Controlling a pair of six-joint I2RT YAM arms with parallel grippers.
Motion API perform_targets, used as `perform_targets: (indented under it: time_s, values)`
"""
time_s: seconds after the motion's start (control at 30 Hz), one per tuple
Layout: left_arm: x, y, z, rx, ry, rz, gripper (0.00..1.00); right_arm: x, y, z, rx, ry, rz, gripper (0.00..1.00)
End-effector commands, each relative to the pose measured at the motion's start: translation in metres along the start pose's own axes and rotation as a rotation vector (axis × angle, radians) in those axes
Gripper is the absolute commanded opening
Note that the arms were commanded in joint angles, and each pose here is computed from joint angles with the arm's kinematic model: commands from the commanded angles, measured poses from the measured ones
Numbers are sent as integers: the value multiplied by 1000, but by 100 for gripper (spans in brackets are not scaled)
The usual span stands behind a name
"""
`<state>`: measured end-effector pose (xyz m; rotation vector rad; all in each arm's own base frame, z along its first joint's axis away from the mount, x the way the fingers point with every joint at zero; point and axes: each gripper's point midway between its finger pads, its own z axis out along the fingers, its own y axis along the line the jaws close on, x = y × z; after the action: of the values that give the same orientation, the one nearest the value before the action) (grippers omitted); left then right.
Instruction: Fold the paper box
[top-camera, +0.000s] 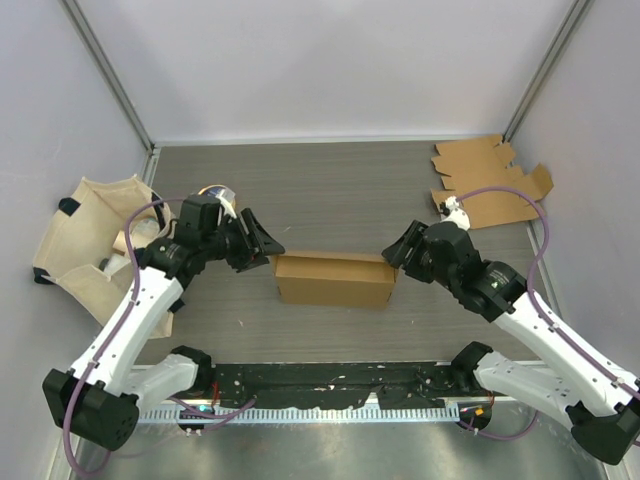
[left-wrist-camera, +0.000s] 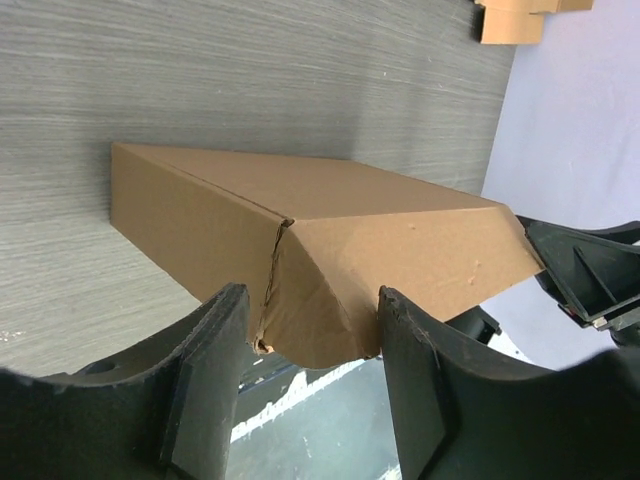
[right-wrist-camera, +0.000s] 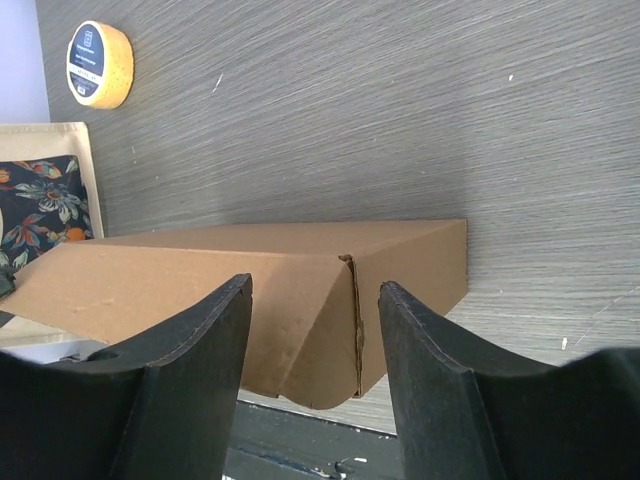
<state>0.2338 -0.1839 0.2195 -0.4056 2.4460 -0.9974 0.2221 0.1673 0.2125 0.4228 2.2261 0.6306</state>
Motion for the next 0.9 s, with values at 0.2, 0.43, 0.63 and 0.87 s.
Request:
perform_targets:
  time_s: [0.2,0.43,0.63,0.87]
  values:
    - [16,-3,-2,99,17,-4,41,9,-2,5,-47,-11,64,50]
    - [30,28,15,62,22,-3,35,25,-27,29,-58,-63,28,41]
    - [37,58,21,-16,8,54,36,57,-62,47,-84,-72,-44,41]
    - [38,47,15,49,5,129,61,47,-39,38,-211,-114,-36,46]
